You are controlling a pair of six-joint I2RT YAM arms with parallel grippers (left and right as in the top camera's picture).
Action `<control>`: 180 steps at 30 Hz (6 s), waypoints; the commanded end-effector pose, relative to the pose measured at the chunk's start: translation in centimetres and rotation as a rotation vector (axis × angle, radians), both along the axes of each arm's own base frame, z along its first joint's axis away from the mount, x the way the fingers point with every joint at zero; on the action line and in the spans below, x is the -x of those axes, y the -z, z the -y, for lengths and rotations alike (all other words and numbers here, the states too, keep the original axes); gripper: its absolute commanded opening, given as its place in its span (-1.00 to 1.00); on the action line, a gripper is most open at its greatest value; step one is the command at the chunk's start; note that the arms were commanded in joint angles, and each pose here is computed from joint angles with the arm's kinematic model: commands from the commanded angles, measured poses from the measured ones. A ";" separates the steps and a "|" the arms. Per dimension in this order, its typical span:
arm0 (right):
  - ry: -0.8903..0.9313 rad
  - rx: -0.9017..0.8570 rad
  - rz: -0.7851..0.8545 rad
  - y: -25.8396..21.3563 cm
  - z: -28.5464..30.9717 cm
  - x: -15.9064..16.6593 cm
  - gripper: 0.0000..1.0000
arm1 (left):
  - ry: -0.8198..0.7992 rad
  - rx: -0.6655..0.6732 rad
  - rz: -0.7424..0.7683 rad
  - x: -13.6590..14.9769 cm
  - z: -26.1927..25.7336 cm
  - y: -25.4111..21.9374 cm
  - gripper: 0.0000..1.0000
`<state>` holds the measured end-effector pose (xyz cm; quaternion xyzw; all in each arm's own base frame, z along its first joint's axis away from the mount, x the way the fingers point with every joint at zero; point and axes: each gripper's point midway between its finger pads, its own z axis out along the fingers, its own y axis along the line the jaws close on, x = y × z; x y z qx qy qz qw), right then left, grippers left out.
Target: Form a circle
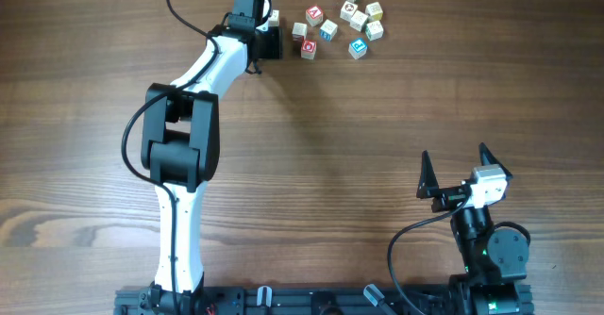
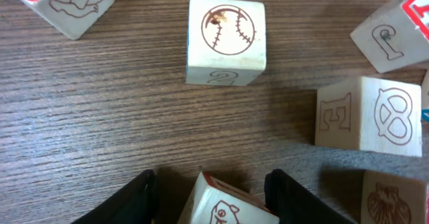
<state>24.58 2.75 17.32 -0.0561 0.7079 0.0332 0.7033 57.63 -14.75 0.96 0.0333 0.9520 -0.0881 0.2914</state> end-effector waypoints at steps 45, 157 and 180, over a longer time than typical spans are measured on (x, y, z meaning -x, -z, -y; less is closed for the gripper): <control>-0.017 0.017 0.007 -0.1 -0.3 0.1 0.99 | 0.388 -0.116 -0.165 15.6 8.5 1.7 -0.51; -0.017 0.017 0.007 -0.1 -0.3 0.1 0.99 | 0.098 0.066 0.073 4.4 5.0 -18.7 -0.40; -0.017 0.017 0.007 -0.1 -0.3 0.1 0.99 | 0.235 -0.222 -0.622 30.4 8.1 -2.9 -0.73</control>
